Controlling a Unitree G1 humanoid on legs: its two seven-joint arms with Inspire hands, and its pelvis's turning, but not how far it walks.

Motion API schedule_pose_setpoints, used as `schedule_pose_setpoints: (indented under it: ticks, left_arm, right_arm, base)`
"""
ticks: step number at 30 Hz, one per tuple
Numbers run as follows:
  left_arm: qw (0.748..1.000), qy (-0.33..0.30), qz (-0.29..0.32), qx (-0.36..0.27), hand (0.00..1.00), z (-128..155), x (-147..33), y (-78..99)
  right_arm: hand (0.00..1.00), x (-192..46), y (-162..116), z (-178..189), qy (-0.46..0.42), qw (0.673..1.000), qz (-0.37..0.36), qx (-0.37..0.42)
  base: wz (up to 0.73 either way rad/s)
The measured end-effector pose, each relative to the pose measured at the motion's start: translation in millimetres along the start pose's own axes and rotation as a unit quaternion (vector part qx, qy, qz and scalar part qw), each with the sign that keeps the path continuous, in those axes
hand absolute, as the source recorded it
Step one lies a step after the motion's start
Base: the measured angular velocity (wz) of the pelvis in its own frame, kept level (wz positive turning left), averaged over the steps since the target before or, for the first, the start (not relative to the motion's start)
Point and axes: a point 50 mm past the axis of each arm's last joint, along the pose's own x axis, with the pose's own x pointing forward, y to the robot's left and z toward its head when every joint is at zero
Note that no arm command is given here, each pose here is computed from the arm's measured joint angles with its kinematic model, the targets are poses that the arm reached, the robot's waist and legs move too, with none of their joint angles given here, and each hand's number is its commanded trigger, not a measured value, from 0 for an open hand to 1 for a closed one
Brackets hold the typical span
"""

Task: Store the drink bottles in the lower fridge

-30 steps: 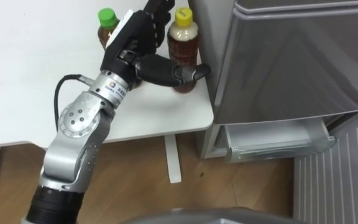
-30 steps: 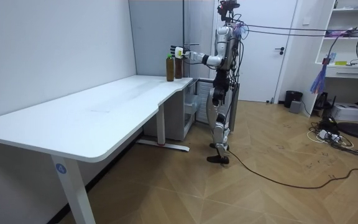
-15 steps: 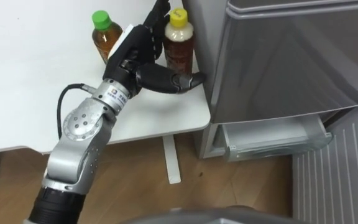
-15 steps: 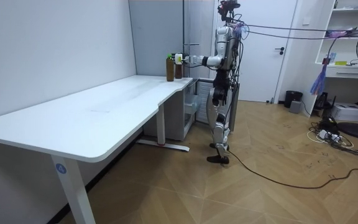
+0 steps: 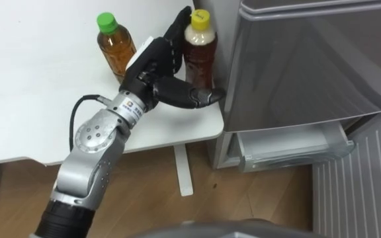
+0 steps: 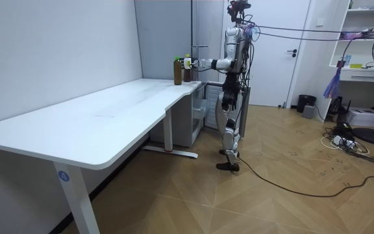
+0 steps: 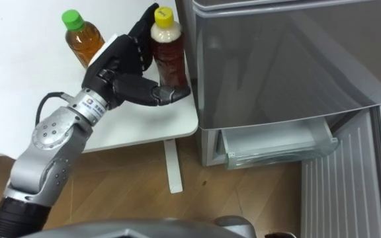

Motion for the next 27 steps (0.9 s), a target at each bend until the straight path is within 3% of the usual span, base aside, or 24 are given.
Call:
schedule_pose_setpoints:
  ticks: [5,6,7,8,9,27]
  left_arm:
    - [1.000,0.001,-0.005,-0.001,0.00,-0.4,0.5,-1.8]
    - [1.000,0.001,-0.005,-0.001,0.09,-0.4,0.5,-1.9]
    - [1.000,0.000,-0.005,-0.001,0.51,-0.4,0.5,-1.9]
    - [1.000,0.000,-0.005,-0.002,0.56,-0.4,0.7,-2.2]
    - [1.000,0.000,-0.005,-0.002,1.00,-0.4,0.8,-2.3]
    - [0.999,0.008,0.017,-0.027,1.00,-6.4,2.3,2.6]
  right_arm:
    - [0.00,0.1,0.4,0.7,-0.001,1.000,0.000,0.000]
    - [0.00,0.1,0.5,0.8,-0.001,1.000,0.000,0.000]
    - [0.00,0.1,0.4,0.9,-0.001,1.000,-0.003,0.000]
    - [0.00,0.1,0.2,0.9,-0.001,1.000,-0.005,0.000]
    - [0.00,0.1,0.0,0.9,-0.001,1.000,-0.007,0.000]
    - [0.00,0.3,-0.5,4.2,-0.004,1.000,-0.019,-0.010]
  base:
    - [-0.02]
    - [0.00]
    - [0.00]
    - [0.00]
    - [0.00]
    - [0.00]
